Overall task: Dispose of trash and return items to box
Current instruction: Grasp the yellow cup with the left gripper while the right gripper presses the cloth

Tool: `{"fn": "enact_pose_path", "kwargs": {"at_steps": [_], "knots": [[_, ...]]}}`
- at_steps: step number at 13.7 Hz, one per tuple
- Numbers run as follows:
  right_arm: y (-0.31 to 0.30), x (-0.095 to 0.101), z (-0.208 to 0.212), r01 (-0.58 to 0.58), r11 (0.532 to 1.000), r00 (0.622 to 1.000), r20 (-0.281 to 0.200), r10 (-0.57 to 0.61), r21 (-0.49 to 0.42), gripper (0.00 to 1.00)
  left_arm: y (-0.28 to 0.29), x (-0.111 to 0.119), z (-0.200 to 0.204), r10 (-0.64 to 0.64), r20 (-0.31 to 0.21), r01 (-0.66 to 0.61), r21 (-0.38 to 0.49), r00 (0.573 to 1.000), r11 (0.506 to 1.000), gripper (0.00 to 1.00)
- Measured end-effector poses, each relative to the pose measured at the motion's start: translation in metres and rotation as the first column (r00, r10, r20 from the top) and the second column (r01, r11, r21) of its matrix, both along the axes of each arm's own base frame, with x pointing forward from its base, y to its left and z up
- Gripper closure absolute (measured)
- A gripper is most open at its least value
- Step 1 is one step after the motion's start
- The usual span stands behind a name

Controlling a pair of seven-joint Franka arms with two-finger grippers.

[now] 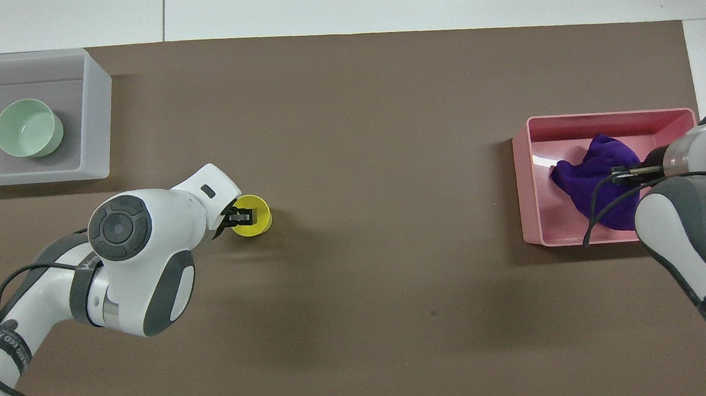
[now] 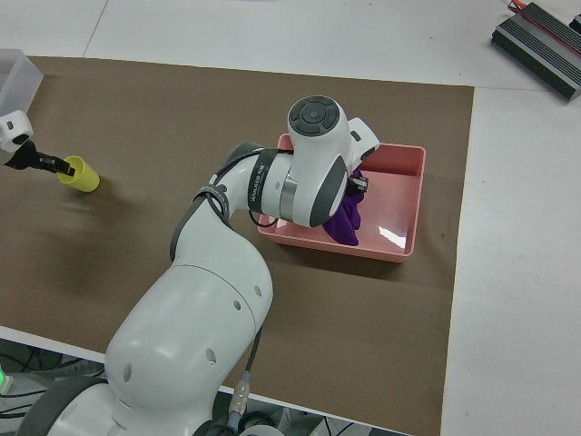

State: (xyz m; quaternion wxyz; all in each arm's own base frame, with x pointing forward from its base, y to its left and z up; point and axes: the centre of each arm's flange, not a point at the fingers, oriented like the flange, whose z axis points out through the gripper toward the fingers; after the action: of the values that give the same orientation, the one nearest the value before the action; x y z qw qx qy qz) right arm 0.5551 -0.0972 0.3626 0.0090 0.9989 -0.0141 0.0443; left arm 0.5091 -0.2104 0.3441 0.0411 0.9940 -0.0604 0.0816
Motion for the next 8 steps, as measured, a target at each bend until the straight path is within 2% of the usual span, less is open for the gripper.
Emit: {"fn": "enact_pose_path", "kwargs": {"at_steps": [1,4,8], "knots": [[0.000,0.001,-0.008,0.007,1.000,1.000,-0.005,-0.007,0.000,0.91,0.000,0.000,-0.001,0.000,0.000,0.000,0.000,1.000,1.000,0.62],[0.000,0.003,-0.015,0.016,1.000,1.000,-0.009,-0.016,0.000,0.59,-0.002,0.006,0.010,0.000,0.021,0.000,-0.009,1.000,1.000,0.96],[0.001,0.006,-0.008,0.014,1.000,1.000,0.005,-0.014,-0.001,0.14,0.013,0.014,0.022,0.030,-0.002,-0.030,0.003,1.000,1.000,0.97]]}}
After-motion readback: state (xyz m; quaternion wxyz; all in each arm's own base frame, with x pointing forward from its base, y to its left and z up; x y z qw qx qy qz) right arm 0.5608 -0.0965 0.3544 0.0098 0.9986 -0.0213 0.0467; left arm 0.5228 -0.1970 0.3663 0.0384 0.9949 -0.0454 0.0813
